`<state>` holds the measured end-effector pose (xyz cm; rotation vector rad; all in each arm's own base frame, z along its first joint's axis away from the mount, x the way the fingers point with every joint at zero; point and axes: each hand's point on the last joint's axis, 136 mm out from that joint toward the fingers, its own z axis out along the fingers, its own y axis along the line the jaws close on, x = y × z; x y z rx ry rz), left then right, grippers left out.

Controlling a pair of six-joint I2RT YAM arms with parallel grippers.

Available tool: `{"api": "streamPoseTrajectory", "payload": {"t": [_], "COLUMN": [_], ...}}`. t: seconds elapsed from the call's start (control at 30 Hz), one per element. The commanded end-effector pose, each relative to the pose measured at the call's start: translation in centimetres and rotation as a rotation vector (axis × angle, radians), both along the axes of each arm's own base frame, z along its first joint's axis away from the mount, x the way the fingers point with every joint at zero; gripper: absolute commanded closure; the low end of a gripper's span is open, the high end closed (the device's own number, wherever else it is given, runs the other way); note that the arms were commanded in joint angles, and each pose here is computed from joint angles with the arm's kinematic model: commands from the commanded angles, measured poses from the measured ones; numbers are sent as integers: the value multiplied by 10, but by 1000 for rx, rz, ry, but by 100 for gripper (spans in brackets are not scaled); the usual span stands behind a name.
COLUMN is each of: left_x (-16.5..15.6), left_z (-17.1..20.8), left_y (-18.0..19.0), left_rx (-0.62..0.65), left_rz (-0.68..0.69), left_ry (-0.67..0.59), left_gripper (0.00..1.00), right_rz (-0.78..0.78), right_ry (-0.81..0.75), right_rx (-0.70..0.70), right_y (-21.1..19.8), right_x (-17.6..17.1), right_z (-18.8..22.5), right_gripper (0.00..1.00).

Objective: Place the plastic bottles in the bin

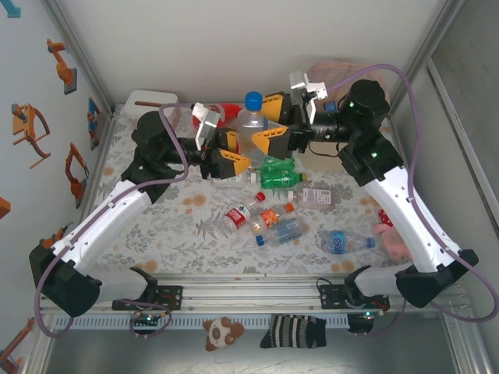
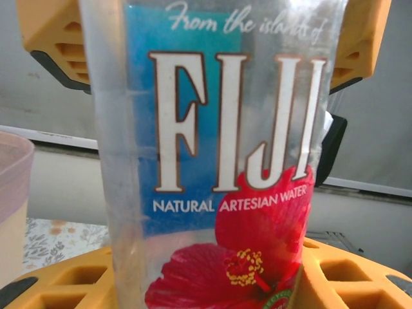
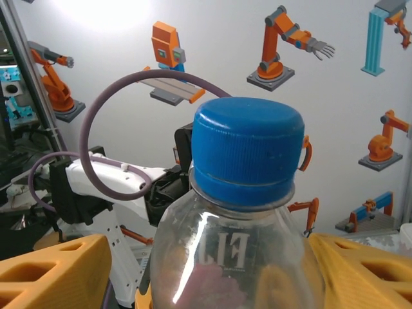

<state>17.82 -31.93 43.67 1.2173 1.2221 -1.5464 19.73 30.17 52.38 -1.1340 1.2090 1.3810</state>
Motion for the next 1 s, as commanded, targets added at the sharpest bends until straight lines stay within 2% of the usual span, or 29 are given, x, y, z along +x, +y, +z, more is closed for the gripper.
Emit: {"api": "streamPoseTrajectory", "payload": {"t": [0.0, 0.33, 0.43, 0.53, 0.67, 0.77, 0.97], "left_x": [-7, -8, -6, -1, 7, 22, 51], "left_z": [17, 16, 15, 11, 6, -2, -21], "left_y": [1, 1, 2, 4, 12, 21, 45], "left_rx": [-34, -32, -25, -7, 24, 56, 121], "left_rz": [-25, -19, 5, 59, 155, 293, 547], "left_ry": [-46, -48, -54, -64, -78, -92, -96], "left_gripper": [50, 49, 45, 36, 25, 19, 18], "right_rz": [24, -5, -25, -63, -144, -233, -515], "right_ry": [-42, -56, -65, -82, -86, -77, -31], "right_rx": [24, 17, 20, 24, 23, 7, -38], "right_y": [-2, -3, -5, -8, -12, -14, -35], "right_x": [-14, -19, -20, -18, -9, 7, 68], "right_z": [14, 11, 12, 15, 18, 18, 14], "right_gripper": [28, 43, 45, 48, 49, 49, 50]}}
